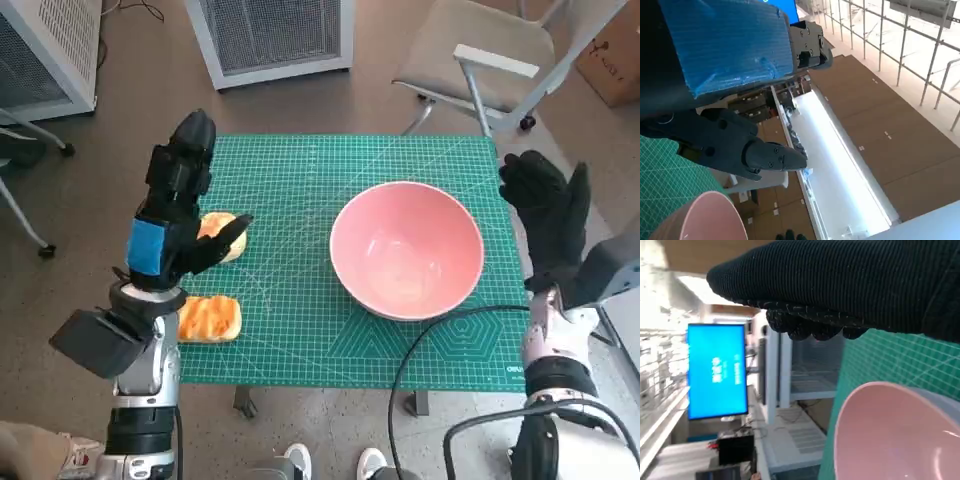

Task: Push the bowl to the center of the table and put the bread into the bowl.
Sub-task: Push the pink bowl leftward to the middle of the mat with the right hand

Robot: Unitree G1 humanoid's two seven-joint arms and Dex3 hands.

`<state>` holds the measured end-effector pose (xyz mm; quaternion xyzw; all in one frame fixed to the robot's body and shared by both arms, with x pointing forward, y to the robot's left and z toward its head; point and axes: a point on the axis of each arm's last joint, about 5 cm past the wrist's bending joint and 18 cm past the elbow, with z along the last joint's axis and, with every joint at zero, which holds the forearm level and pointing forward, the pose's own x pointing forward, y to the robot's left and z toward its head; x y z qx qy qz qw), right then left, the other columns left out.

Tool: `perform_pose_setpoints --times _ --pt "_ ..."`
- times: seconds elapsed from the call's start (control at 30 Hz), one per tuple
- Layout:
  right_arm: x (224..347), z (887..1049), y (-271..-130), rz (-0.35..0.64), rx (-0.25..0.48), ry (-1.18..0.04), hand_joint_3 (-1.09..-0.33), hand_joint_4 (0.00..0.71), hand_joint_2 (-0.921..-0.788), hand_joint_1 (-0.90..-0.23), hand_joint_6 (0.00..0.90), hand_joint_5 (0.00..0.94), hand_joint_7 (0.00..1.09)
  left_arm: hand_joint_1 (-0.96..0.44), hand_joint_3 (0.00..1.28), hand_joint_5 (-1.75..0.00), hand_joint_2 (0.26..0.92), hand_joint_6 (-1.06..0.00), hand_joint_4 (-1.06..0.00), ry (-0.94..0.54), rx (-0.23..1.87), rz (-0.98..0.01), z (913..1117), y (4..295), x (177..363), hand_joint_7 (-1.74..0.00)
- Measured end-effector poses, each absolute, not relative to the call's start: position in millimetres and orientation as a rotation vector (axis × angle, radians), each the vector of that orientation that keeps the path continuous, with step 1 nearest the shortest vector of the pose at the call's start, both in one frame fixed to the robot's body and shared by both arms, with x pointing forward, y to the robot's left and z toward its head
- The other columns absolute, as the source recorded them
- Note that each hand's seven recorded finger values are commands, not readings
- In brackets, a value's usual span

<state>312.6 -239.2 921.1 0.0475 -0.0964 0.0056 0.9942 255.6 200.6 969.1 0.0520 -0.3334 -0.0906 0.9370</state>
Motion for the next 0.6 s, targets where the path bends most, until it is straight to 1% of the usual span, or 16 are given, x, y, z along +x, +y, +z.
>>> perform_pose_setpoints --times 0.17,0.33,0.43,0.6 --pt "312.4 918.9 -238.9 0.005 0.115 -0.165 -0.725 0.049 -0.921 -0.573 0.185 0.003 0.01 -0.33 0.19 0.00 0.920 0.00 -0.05 -0.669 0.107 -0.182 967.8 201.7 254.2 -0.43" --pt "312.4 916.2 -237.5 0.001 0.142 -0.139 -0.712 0.045 -0.921 -0.574 0.186 0.000 0.01 -0.34 0.19 0.00 0.920 0.00 -0.05 -0.668 0.108 -0.180 967.4 202.4 252.5 -0.43" --pt "312.3 914.9 -236.7 -0.001 0.156 -0.127 -0.712 0.043 -0.921 -0.562 0.186 0.000 0.01 -0.33 0.19 0.00 0.920 0.00 -0.05 -0.671 0.110 -0.180 968.0 202.5 251.5 -0.43" --pt "312.1 912.4 -235.6 -0.003 0.181 -0.101 -0.700 0.041 -0.921 -0.570 0.185 0.000 0.01 -0.33 0.20 0.00 0.920 0.00 -0.05 -0.672 0.111 -0.179 968.5 203.0 249.9 -0.42"
